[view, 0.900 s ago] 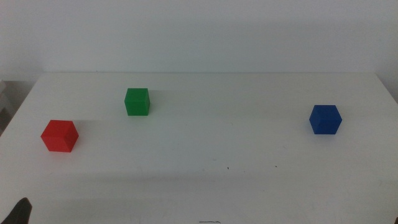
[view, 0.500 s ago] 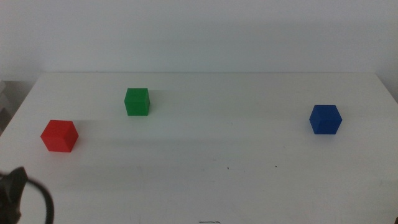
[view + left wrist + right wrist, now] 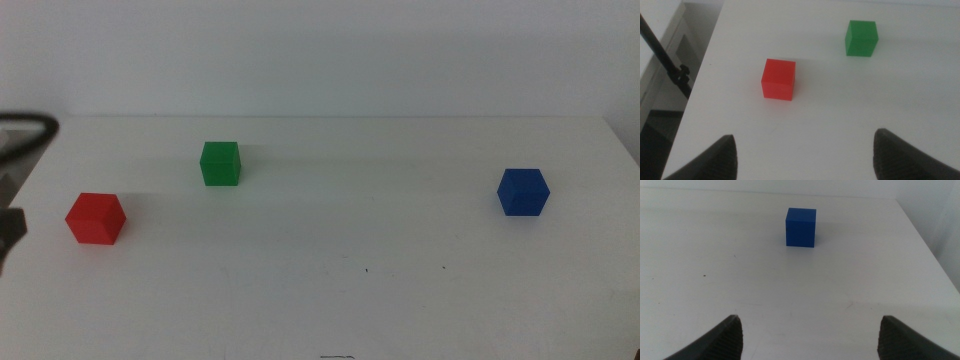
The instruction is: Stack red cubes first, then green, then blue cubes in a specific spot.
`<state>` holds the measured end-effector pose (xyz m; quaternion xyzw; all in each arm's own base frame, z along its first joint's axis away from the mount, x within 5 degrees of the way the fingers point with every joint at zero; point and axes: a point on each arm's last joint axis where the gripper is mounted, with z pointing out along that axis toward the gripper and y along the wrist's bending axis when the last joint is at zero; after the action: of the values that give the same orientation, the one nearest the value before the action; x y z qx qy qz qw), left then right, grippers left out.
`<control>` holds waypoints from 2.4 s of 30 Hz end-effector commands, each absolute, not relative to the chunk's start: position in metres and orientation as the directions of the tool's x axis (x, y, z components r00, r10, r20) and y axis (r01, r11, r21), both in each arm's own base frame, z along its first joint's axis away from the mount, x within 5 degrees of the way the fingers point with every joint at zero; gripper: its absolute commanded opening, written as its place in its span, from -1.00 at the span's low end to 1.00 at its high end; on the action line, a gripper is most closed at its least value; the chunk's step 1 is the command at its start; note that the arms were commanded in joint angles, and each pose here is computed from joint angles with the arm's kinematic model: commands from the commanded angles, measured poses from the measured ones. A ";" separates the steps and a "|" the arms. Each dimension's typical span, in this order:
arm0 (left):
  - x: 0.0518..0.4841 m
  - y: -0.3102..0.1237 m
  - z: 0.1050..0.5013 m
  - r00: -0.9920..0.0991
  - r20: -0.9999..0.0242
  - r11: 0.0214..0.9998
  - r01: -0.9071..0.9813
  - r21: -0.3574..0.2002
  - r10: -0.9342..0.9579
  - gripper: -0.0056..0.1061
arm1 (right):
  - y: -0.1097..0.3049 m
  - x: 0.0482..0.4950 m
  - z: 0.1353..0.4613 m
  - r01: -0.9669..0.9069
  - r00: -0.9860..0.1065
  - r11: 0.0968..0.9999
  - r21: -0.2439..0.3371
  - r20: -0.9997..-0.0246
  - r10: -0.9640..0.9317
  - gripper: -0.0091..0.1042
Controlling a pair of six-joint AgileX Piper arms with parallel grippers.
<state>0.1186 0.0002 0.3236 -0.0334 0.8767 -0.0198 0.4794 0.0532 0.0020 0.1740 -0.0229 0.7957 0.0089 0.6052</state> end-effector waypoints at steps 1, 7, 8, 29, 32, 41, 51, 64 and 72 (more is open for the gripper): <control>0.123 0.000 0.351 -0.489 -0.870 0.998 -0.031 -0.061 -0.069 0.75 | 0.002 0.054 0.185 -0.042 -0.167 0.998 -0.035 -0.985 -0.042 0.72; 0.137 0.001 0.376 -0.580 -0.810 0.997 -0.046 -0.066 -0.080 0.75 | 0.002 0.054 0.185 -0.042 -0.167 0.998 -0.035 -0.985 -0.042 0.72; 0.141 0.001 0.382 -0.594 -0.800 0.997 -0.048 -0.061 -0.077 0.75 | 0.002 0.054 0.185 -0.042 -0.167 0.998 -0.035 -0.985 -0.042 0.72; 0.307 0.024 0.391 -0.888 -0.424 0.984 0.169 0.058 0.177 0.75 | 0.002 0.054 0.185 -0.042 -0.167 0.998 -0.035 -0.985 -0.042 0.72; 0.328 0.034 0.381 -0.890 -0.413 0.979 0.200 0.026 0.193 0.75 | 0.002 0.054 0.185 -0.042 -0.167 0.998 -0.035 -0.985 -0.042 0.72; 0.379 0.047 0.320 -0.931 -0.284 0.973 0.228 0.030 0.227 0.75 | 0.002 0.054 0.185 -0.042 -0.167 0.998 -0.035 -0.985 -0.042 0.72; 0.412 0.051 0.253 -0.952 -0.182 0.968 0.251 -0.013 0.245 0.75 | 0.002 0.054 0.185 -0.042 -0.167 0.998 -0.035 -0.985 -0.042 0.72; 0.430 0.050 0.209 -0.960 -0.153 0.968 0.245 -0.055 0.234 0.75 | 0.002 0.054 0.185 -0.042 -0.167 0.998 -0.035 -0.985 -0.042 0.72; 0.432 0.050 0.204 -0.961 -0.156 0.969 0.241 -0.063 0.229 0.71 | 0.002 0.054 0.185 -0.042 -0.167 0.998 -0.035 -0.985 -0.042 0.72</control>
<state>0.4306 0.0519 0.1698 0.1195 0.9916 -0.0418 0.0278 0.0532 0.0020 0.1740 -0.0232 0.7957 0.0087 0.6052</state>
